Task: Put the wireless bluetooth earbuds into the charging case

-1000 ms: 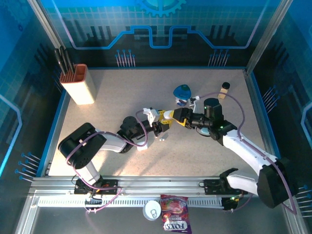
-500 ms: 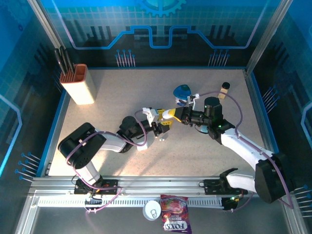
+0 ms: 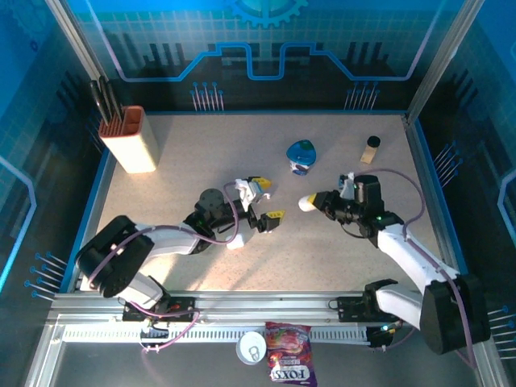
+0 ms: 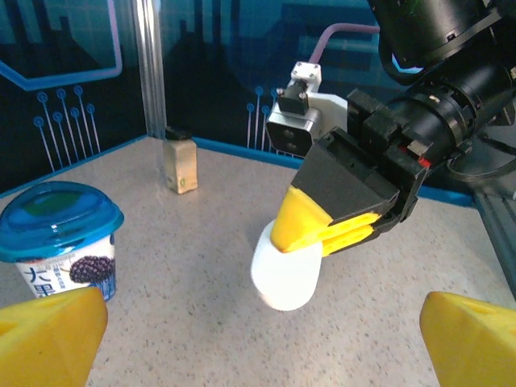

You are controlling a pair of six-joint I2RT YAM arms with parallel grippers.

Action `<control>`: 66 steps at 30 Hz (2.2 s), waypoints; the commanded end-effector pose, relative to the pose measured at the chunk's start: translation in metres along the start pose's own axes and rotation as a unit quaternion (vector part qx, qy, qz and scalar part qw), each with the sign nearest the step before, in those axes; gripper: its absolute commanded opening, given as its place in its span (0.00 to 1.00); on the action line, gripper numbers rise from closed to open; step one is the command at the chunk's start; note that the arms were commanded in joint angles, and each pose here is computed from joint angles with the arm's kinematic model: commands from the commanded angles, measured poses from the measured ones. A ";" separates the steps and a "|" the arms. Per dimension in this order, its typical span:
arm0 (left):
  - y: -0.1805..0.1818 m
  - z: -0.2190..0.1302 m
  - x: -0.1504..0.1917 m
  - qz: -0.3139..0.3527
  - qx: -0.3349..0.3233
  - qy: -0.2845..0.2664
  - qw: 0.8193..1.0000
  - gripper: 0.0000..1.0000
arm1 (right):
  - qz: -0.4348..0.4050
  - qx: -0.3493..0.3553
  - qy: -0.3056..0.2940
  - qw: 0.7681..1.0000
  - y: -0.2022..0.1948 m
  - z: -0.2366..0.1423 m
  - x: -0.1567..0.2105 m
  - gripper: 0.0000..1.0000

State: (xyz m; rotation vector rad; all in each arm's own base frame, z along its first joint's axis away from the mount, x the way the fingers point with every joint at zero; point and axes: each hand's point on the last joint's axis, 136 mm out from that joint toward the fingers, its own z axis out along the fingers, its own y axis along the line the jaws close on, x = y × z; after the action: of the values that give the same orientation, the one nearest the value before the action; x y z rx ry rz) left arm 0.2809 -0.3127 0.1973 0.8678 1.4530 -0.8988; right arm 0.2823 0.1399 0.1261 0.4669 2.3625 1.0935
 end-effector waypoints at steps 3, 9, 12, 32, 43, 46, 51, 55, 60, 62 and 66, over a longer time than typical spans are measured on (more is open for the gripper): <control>-0.030 -0.015 0.039 -0.002 0.076 0.109 0.991 0.99 | 0.052 0.108 0.009 0.993 -0.084 -0.020 0.032 0.10; -0.053 -0.013 0.049 0.019 0.152 0.147 0.977 0.99 | 0.096 0.119 0.000 0.988 -0.118 -0.026 0.046 0.11; -0.055 -0.010 0.048 0.016 0.165 0.152 0.974 0.99 | 0.102 0.130 0.002 0.986 -0.128 -0.027 0.050 0.17; -0.017 -0.060 0.064 0.019 0.017 0.371 0.928 0.99 | -0.082 0.190 -0.039 0.978 -0.070 -0.069 0.006 0.75; -0.017 -0.128 0.121 0.053 0.002 0.510 0.859 0.99 | -0.156 0.152 0.000 0.976 -0.029 -0.032 0.005 0.78; -0.016 -0.128 0.137 0.035 -0.008 0.517 0.855 0.99 | -0.158 0.142 0.003 0.977 -0.023 -0.024 0.006 0.78; 0.000 -0.139 0.165 0.042 -0.031 0.580 0.813 0.99 | -0.164 0.128 0.001 0.978 -0.016 -0.018 0.006 0.78; 0.003 -0.138 0.174 0.031 -0.034 0.592 0.805 0.99 | -0.169 0.121 0.003 0.978 -0.014 -0.016 0.006 0.78; 0.002 -0.135 0.188 0.012 -0.029 0.602 0.798 0.89 | -0.175 0.117 0.008 0.978 -0.016 -0.011 0.008 0.78; 0.000 -0.134 0.191 0.005 -0.024 0.604 0.796 0.88 | -0.173 0.115 0.013 0.978 -0.018 -0.009 0.011 0.78; 0.002 -0.135 0.197 0.005 -0.026 0.610 0.792 0.83 | -0.172 0.112 0.013 0.979 -0.019 -0.008 0.012 0.78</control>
State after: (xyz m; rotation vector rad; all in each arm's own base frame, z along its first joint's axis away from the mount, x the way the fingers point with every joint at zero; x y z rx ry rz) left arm 0.2125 -0.1862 0.0119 1.5461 2.4971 -0.1640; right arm 0.2655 0.1222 0.1110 0.1453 2.4985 0.6569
